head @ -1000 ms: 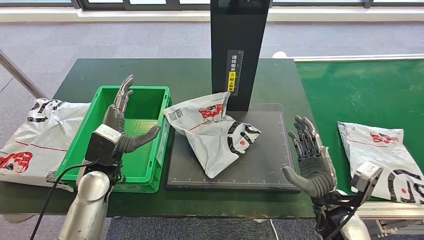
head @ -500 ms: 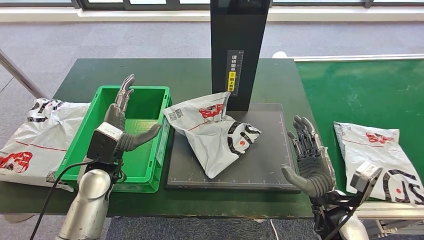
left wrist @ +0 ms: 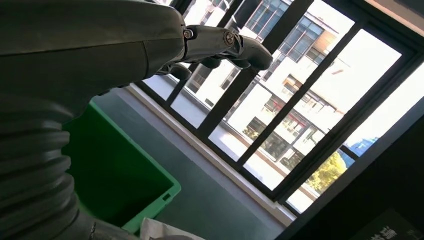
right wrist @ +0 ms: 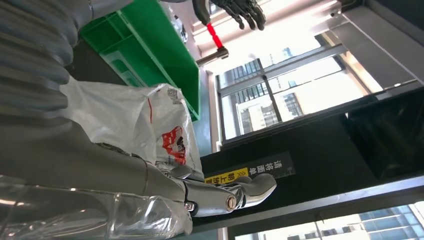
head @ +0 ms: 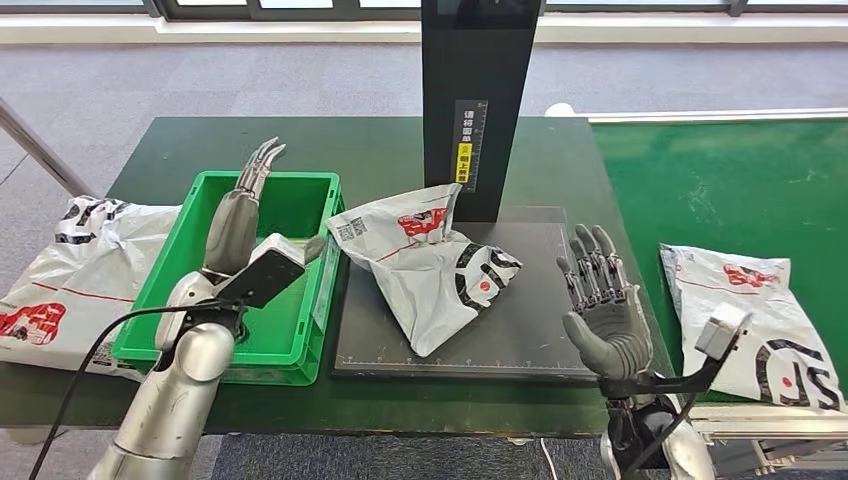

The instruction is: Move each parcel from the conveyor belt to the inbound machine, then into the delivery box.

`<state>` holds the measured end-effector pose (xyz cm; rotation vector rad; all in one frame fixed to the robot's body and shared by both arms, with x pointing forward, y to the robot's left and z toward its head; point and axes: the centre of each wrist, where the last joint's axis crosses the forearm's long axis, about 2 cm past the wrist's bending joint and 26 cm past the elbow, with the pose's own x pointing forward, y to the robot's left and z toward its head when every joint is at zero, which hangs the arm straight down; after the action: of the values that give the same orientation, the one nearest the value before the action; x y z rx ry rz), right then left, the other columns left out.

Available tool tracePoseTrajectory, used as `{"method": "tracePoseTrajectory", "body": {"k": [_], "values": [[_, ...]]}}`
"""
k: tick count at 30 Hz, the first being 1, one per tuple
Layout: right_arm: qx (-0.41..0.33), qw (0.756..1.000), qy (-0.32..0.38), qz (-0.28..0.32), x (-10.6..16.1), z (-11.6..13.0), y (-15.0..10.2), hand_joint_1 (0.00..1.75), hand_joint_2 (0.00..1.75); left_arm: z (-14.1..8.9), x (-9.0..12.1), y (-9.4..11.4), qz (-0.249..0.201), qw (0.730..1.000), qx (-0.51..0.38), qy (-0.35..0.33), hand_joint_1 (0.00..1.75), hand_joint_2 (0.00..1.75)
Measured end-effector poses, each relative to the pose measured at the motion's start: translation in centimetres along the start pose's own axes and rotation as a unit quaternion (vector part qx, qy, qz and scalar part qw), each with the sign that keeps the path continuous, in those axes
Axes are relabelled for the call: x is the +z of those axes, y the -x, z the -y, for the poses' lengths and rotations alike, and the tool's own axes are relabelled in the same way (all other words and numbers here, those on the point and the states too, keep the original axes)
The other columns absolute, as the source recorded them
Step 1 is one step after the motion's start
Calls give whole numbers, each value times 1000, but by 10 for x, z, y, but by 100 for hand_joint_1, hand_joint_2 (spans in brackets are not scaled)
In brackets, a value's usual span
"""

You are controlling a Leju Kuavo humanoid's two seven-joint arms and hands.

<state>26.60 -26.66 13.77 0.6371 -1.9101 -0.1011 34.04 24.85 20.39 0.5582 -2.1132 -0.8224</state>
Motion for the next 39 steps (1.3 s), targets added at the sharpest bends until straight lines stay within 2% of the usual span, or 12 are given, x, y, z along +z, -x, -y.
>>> {"method": "tracePoseTrajectory", "body": {"k": [9, 15, 21, 27, 39], "values": [[-1, 1000, 25, 8, -10, 1, 6, 0, 175, -16, -41, 20, 11, 986, -153, 60, 0, 175], [11, 1000, 25, 8, -12, 1, 9, 0, 175, -16, -81, 11, 42, 966, -229, 111, 0, 175], [22, 999, 23, 7, -11, 1, 10, 0, 175, -17, -103, 5, 55, 948, -278, 147, 0, 175], [27, 999, 20, 7, -14, 1, 10, 0, 175, -15, -115, 7, 56, 932, -312, 173, 0, 175], [31, 999, 18, 6, -16, 2, 12, 0, 175, -15, -118, 12, 54, 929, -316, 185, 0, 175]]}}
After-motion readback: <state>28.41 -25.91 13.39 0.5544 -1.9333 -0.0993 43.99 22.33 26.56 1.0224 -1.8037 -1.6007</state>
